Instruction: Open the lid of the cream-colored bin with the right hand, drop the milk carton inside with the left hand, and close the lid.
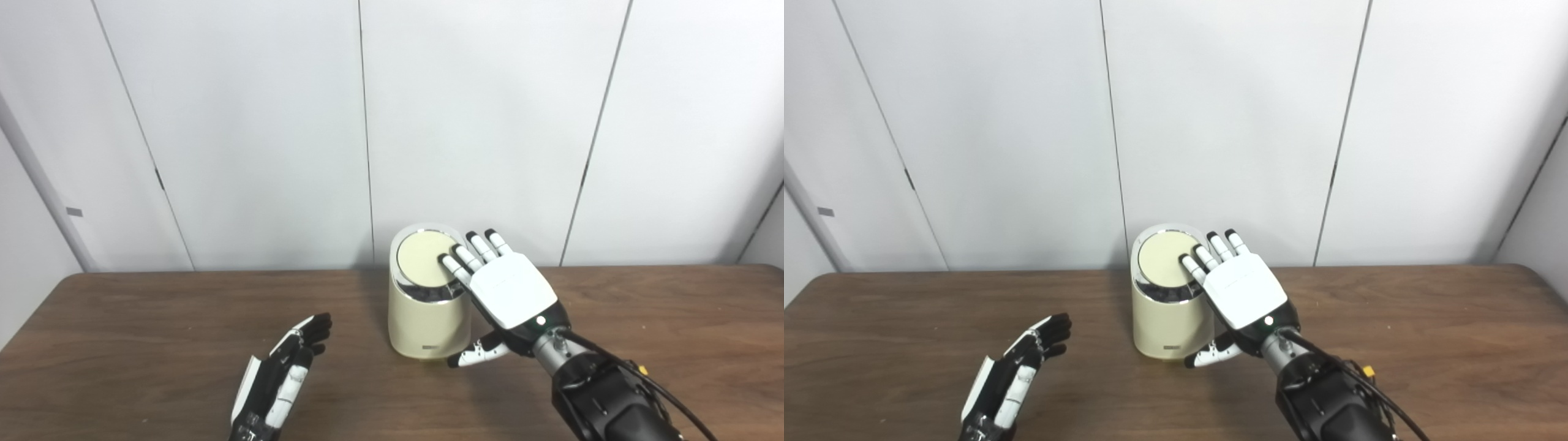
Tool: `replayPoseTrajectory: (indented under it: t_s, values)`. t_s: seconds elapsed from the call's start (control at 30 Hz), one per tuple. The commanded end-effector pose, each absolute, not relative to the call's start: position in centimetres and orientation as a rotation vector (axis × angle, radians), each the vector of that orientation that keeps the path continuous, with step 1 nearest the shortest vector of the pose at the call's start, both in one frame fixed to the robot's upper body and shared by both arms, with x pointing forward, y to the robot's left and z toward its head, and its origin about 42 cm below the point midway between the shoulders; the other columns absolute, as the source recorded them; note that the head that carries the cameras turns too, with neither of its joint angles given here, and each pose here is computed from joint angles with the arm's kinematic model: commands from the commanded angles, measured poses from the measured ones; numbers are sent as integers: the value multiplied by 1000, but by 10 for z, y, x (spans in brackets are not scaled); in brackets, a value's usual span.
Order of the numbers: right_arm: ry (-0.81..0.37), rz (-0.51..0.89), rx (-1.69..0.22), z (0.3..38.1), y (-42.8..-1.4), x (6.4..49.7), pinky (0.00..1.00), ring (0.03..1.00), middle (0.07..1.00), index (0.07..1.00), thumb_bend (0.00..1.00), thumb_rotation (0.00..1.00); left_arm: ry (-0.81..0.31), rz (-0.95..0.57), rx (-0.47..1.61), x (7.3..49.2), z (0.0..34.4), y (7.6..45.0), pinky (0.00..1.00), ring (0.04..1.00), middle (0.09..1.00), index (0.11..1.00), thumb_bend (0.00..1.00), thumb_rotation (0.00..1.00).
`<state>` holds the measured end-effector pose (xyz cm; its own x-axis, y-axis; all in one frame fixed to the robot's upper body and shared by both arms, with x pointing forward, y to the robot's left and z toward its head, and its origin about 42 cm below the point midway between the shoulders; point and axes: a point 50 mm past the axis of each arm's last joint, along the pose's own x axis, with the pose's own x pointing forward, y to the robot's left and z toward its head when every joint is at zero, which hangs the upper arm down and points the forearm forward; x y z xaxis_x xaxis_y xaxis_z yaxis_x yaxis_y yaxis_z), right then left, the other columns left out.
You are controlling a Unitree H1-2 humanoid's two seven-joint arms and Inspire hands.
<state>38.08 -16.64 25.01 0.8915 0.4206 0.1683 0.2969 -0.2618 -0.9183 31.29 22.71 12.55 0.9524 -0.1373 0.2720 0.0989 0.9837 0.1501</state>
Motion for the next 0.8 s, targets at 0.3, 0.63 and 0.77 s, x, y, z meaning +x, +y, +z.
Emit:
replayPoseTrajectory:
  t_s: [0.3,0.63,0.77]
  values:
    - [-466,143,-1790,249,-175,377,1000,1000,997,955,711,777,-353,-128,136,319,136,224,814,855,856,870,691,902]
    - [-501,89,-1711,262,-175,375,1000,1000,1000,972,705,753,-351,-131,143,319,135,224,828,855,856,872,680,912]
    - [-515,75,-1689,266,-176,375,1000,1000,1000,970,699,770,-349,-134,143,319,136,223,830,858,861,874,678,913]
